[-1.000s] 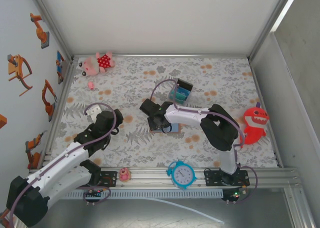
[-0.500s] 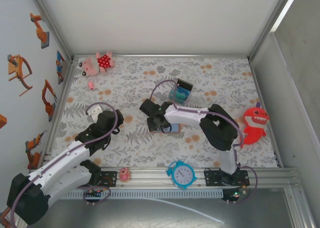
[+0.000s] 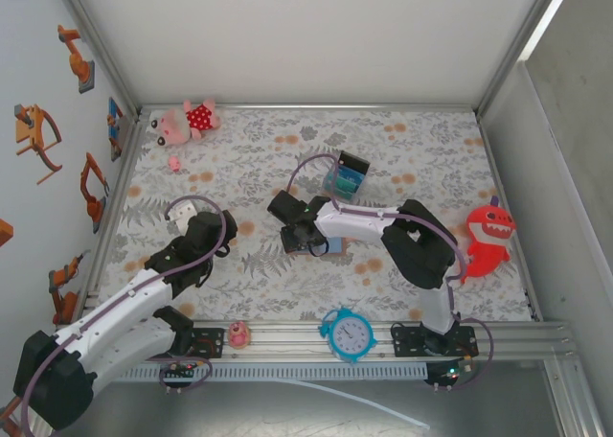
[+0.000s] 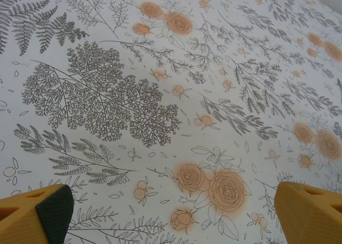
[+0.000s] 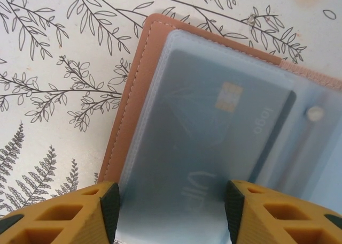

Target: Take the credit cards out of the card holder

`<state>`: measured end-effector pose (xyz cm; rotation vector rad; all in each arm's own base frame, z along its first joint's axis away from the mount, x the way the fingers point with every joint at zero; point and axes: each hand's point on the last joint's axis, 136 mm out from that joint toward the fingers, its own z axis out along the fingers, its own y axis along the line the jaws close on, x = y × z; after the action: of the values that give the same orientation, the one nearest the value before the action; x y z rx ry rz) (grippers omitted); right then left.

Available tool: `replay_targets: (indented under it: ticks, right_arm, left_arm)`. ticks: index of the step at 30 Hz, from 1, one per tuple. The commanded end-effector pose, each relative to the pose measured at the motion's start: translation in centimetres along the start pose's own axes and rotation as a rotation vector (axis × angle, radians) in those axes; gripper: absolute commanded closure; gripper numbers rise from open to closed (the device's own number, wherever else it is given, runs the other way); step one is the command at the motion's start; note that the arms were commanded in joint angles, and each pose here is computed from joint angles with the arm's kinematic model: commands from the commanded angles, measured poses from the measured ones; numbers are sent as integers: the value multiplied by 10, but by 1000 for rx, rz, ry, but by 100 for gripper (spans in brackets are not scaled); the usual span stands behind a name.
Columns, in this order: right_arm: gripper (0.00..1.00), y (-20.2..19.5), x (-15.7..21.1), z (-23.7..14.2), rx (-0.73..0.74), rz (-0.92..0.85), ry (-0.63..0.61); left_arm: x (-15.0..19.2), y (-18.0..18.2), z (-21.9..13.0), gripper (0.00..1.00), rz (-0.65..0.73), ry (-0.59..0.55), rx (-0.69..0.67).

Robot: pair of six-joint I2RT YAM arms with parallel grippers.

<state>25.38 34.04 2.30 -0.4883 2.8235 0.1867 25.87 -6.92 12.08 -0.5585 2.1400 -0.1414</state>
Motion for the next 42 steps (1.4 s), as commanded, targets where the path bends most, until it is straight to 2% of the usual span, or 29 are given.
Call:
replay_targets:
  ticks: [1,8,10,12,27,42]
  right_arm:
    - [50,-18,30,19,63,-10,89]
    - [63,-27,27,13,66,-6,80]
    - [74,-28,22,7,62,-5,62]
    - [78,-29,18,2,60,-7,44]
    - [72,-42,4,-27,78,-7,-29]
    - [65,-78,8,-42,135,59,-51]
  left_arm:
    - [-8,-6,-3,3,5,-2,9]
    - [-12,-13,-5,3,22,5,20]
    - [-13,-13,-5,3,20,4,21]
    - [-14,-14,-6,3,21,1,24]
    - [-22,-26,-11,3,25,-21,86]
    - [-24,-43,-12,3,64,-7,124]
